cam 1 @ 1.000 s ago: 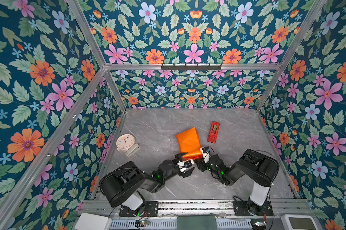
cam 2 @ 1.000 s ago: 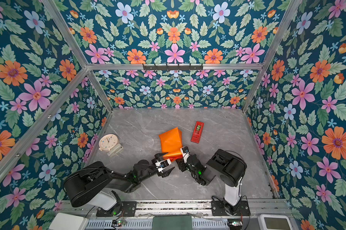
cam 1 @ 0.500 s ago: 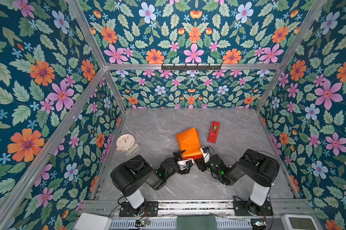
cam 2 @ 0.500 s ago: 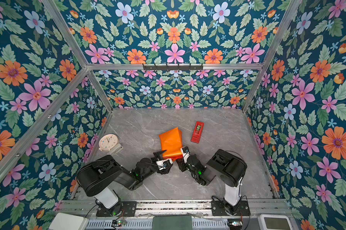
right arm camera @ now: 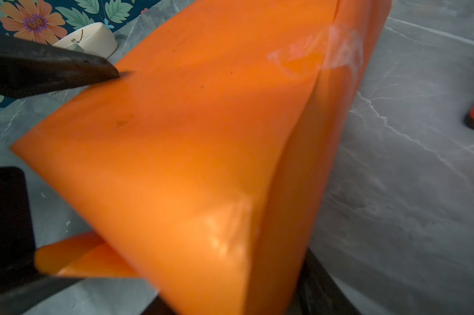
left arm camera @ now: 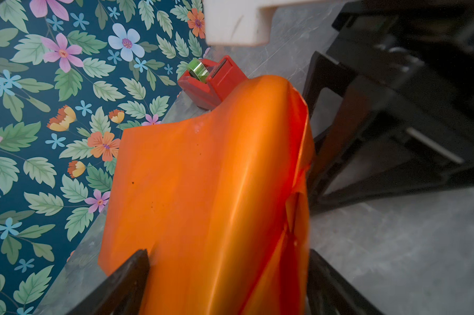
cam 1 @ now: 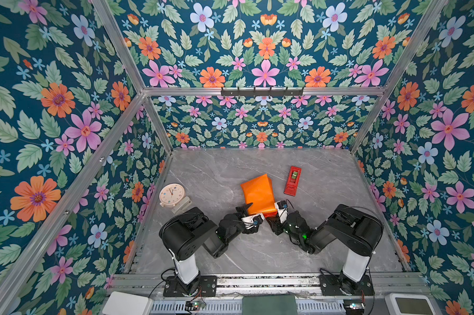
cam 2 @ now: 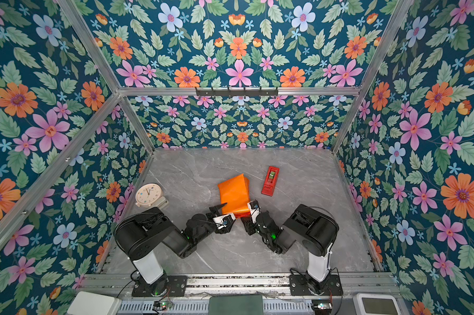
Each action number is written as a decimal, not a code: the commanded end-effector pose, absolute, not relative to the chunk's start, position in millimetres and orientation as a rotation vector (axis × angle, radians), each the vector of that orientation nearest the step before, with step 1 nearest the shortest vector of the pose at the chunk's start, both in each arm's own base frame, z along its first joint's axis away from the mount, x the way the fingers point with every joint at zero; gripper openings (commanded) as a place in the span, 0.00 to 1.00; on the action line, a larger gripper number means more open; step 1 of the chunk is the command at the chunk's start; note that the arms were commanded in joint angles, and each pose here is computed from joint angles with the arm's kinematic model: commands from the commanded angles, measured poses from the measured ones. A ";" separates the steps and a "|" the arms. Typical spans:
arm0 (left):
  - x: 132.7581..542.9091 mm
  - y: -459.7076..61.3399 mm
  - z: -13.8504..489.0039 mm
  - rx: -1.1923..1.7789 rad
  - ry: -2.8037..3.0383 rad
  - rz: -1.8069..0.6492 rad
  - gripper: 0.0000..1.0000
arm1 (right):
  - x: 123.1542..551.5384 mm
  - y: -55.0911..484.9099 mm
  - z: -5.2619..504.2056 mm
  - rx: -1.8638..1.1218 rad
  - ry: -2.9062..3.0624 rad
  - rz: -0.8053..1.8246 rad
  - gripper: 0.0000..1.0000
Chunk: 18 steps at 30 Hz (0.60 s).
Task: Wrap a gift box in wrapping paper
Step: Fifth fold the wrapping paper around the gift box.
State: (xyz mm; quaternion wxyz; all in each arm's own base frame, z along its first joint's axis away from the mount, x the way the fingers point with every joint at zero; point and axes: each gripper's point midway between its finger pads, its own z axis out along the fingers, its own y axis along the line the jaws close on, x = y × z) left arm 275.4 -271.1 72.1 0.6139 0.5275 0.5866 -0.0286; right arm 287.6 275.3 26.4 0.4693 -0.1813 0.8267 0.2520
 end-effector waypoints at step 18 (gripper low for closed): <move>278.7 -274.3 79.8 1.196 1.339 -0.083 0.64 | 278.4 267.7 26.1 -0.450 2.080 0.607 0.58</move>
